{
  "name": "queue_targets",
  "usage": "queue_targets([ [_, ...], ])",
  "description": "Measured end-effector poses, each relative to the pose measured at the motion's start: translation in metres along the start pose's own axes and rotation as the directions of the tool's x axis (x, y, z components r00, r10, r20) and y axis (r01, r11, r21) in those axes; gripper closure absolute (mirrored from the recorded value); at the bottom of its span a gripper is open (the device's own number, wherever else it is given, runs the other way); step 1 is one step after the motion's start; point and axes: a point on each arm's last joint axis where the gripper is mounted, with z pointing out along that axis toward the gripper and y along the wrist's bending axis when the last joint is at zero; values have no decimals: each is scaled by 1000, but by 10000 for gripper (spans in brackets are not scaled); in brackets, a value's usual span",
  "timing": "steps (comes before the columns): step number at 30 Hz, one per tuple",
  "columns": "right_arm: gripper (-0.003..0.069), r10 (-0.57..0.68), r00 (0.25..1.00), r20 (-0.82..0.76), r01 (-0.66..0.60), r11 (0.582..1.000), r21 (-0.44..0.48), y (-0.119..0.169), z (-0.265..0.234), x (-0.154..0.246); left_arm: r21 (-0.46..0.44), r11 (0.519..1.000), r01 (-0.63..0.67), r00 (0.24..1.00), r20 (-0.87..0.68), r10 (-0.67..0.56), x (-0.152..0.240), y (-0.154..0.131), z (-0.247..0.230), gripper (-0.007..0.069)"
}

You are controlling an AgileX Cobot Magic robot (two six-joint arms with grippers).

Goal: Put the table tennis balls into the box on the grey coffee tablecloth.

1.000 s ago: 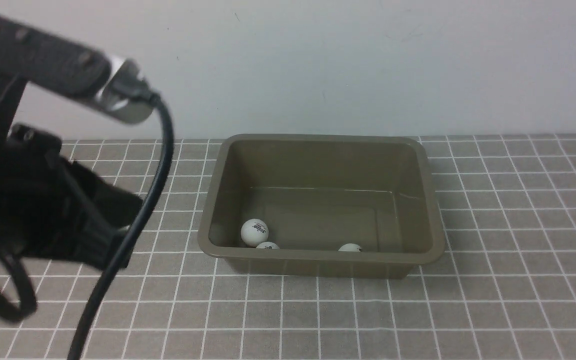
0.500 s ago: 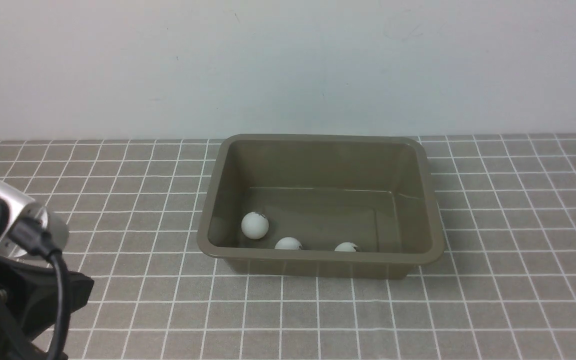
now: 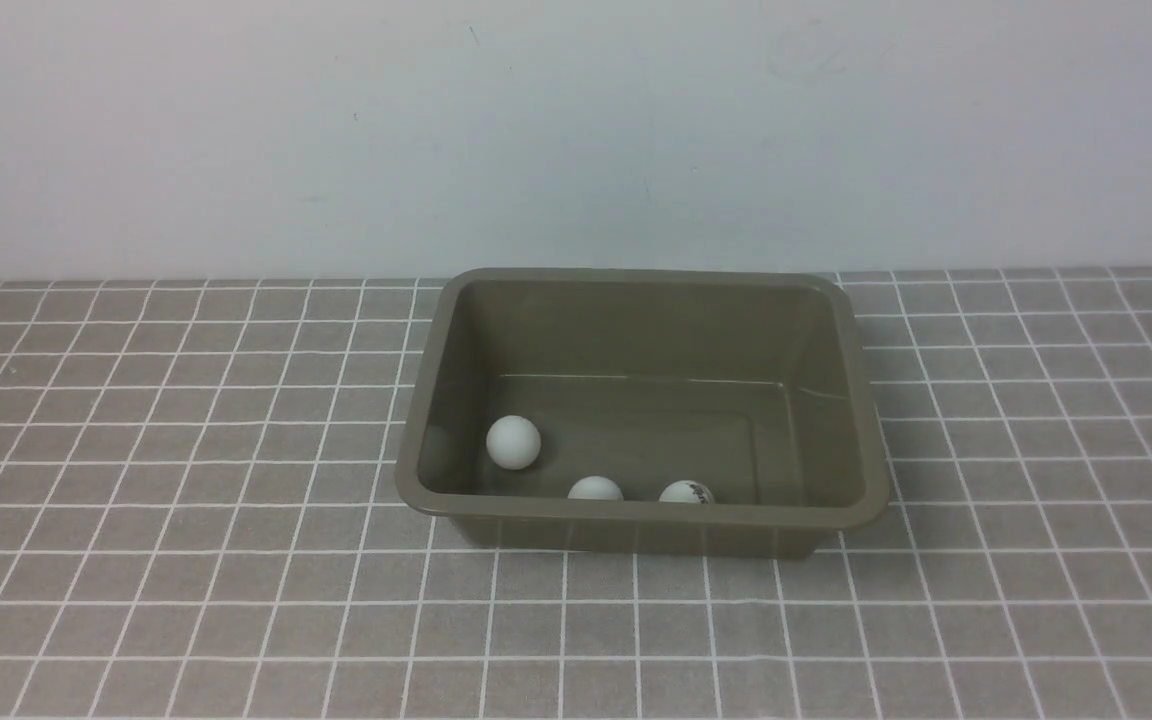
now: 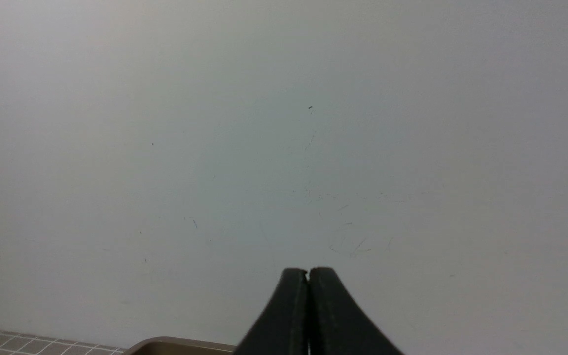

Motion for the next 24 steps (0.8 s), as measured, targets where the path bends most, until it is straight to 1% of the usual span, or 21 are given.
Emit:
queue_targets([
  [2,673,0,1000,0,0,1000,0,0,0,0,-71,997,1,1000,29,1,30,2,5,630],
  [3,673,0,1000,0,0,1000,0,0,0,0,-97,995,9,999,42,-5,38,2,7,630],
  [5,673,0,1000,0,0,1000,0,0,0,0,-148,989,23,998,64,-14,66,3,13,630],
  [8,673,0,1000,-1,0,1000,1,0,0,0,-179,983,37,998,49,-29,92,4,23,630],
  [10,673,0,1000,-4,0,1000,2,0,0,0,-182,983,37,999,19,-34,106,4,29,630],
  [16,673,0,1000,-3,0,1000,1,0,0,0,-167,983,70,997,-23,-74,115,2,31,630],
  [24,673,0,1000,-3,0,1000,1,0,0,0,-166,983,74,997,-23,-79,115,2,31,630],
])
